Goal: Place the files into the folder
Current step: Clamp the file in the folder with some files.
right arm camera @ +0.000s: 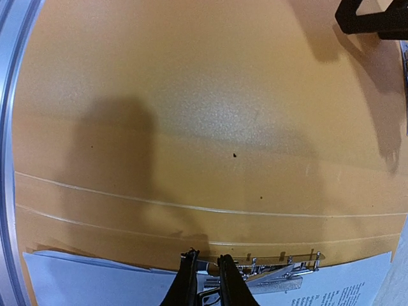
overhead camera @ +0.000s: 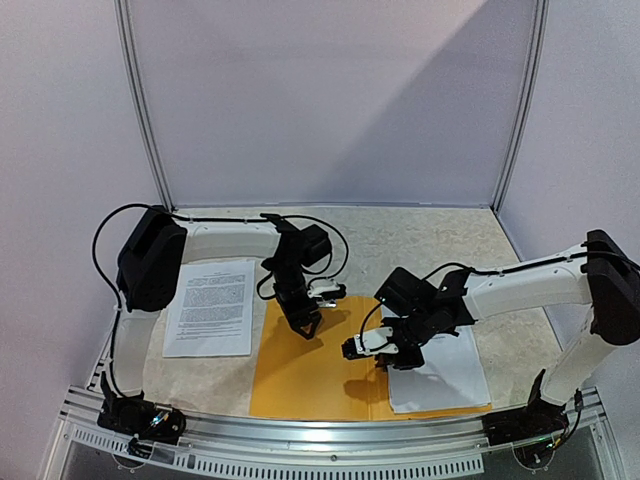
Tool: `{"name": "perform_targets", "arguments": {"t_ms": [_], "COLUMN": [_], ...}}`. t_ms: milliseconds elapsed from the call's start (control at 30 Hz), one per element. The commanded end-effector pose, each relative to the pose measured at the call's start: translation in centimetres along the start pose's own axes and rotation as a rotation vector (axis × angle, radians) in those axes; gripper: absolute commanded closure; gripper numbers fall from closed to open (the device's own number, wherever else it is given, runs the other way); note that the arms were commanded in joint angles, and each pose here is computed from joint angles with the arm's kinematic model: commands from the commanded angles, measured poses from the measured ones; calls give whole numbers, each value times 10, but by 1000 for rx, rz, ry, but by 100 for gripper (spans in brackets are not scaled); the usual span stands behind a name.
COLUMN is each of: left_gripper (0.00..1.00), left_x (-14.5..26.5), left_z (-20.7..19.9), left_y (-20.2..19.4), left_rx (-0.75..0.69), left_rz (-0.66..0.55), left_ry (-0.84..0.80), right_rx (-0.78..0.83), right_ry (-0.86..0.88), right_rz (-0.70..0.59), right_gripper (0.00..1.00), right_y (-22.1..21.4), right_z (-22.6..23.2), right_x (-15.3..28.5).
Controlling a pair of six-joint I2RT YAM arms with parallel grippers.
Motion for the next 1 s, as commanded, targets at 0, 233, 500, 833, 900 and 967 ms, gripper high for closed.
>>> {"name": "perform_targets", "arguments": {"t_ms": [0, 233, 500, 833, 900, 967], "left_gripper": [28, 29, 29, 29, 29, 29], "left_x": [-66, -81, -88, -88, -88, -87], "left_z": [11, 8, -1, 0, 0, 0], "left_y": [-34, -38, -41, -41, -41, -41], "left_rx": [7, -24, -68, -69, -71, -69], "left_rz": [193, 262, 314, 318, 316, 314], "left_ry": [30, 44, 48, 45, 43, 41], "right_rx": [-29, -37, -41, -50, -51, -52], "right_ry": [30, 27, 51, 75, 80, 85], "right_rz": [244, 210, 247, 257, 264, 275], "right_gripper": [88, 88, 88, 88, 88, 88], "right_y": [-41, -33, -45, -49, -51, -53], "right_z": [12, 7, 12, 15, 16, 17], "right_x": [-3, 7, -2, -8, -9, -12]}}
Point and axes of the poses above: each gripper's point midway between its finger pads, its own x axis back along the fingers, its own z axis along the line the jaws close on, y = z × x, the point moved 9 cm from there along x, back along the fingers, and after that the axes turned 10 degrees about -x, right-handed, at the moved point
